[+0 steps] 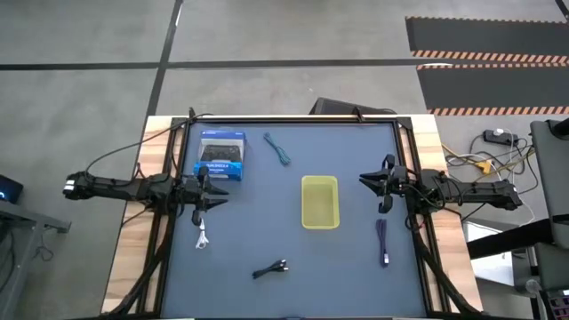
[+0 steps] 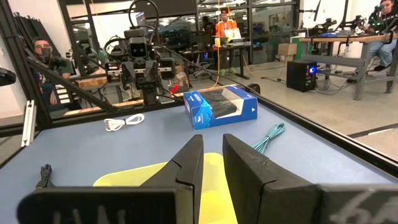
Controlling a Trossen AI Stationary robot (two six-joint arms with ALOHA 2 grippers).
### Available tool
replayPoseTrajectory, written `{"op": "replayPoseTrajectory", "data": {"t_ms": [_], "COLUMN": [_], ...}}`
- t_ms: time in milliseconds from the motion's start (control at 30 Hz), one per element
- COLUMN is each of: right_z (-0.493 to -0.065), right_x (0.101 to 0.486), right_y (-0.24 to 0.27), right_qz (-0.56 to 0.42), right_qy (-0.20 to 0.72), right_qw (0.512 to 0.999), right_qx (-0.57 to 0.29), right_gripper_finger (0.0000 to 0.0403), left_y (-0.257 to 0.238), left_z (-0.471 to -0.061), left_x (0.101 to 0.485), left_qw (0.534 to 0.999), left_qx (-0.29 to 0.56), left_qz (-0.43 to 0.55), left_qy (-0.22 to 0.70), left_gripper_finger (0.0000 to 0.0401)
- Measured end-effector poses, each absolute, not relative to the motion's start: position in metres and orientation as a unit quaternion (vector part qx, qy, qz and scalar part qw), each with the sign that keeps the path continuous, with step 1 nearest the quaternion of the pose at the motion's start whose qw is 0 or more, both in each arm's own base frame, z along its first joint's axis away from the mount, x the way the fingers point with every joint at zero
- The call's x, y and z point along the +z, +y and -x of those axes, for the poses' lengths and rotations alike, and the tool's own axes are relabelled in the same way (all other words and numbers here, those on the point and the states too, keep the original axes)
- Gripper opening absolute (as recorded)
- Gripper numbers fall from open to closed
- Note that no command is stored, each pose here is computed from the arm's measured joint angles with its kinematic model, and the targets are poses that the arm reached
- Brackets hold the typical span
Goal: Pick and place USB-C Cables
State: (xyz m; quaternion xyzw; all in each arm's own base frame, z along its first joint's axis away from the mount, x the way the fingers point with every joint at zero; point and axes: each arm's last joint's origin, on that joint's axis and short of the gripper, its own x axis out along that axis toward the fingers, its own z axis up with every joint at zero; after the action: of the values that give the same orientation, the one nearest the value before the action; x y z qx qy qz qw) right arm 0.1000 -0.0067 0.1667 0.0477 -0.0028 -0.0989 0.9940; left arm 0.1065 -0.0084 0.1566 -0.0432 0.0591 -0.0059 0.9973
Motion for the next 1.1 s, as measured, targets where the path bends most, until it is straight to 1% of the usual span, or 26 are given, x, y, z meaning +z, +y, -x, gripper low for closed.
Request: {"op": "replayPoseTrajectory", "data": {"t_ms": [200,300,367,433,500,667,900,1100], "right_z": [-0.1,-0.1,-0.1,-0.1,-0.1,-0.1,-0.1,-0.1], "right_x": [0.167,0.167,0.166,0.166,0.166,0.167,0.167,0.168], "right_y": [-0.007,-0.006,-0.006,-0.006,-0.006,-0.007,-0.007,-0.007], "right_qz": [-0.061,-0.157,-0.224,-0.266,-0.288,-0.286,-0.286,-0.289], "right_qy": [-0.004,-0.012,-0.018,-0.023,-0.025,-0.026,-0.026,-0.033], "right_qw": [0.993,0.983,0.97,0.959,0.953,0.953,0.953,0.952], "right_qx": [-0.098,-0.094,-0.093,-0.092,-0.091,-0.094,-0.095,-0.096], "right_gripper_finger": [0.0052,0.0052,0.0052,0.0052,0.0052,0.0052,0.0052,0.0052], "left_y": [-0.008,-0.008,-0.008,-0.008,-0.008,-0.008,-0.008,-0.008], "left_z": [-0.106,-0.107,-0.107,-0.107,-0.106,-0.104,-0.103,-0.101], "left_x": [0.156,0.16,0.168,0.175,0.183,0.193,0.197,0.209], "left_qw": [0.997,0.998,0.996,0.99,0.987,0.98,0.977,0.962], "left_qx": [-0.006,-0.007,-0.009,-0.014,-0.019,-0.027,-0.03,-0.041], "left_qz": [0.043,0.051,0.093,0.132,0.145,0.151,0.153,0.169], "left_qy": [0.059,0.039,0.002,-0.037,-0.074,-0.127,-0.149,-0.21], "left_gripper_finger": [0.0095,0.0095,0.0095,0.0095,0.0095,0.0095,0.0095,0.0095]}}
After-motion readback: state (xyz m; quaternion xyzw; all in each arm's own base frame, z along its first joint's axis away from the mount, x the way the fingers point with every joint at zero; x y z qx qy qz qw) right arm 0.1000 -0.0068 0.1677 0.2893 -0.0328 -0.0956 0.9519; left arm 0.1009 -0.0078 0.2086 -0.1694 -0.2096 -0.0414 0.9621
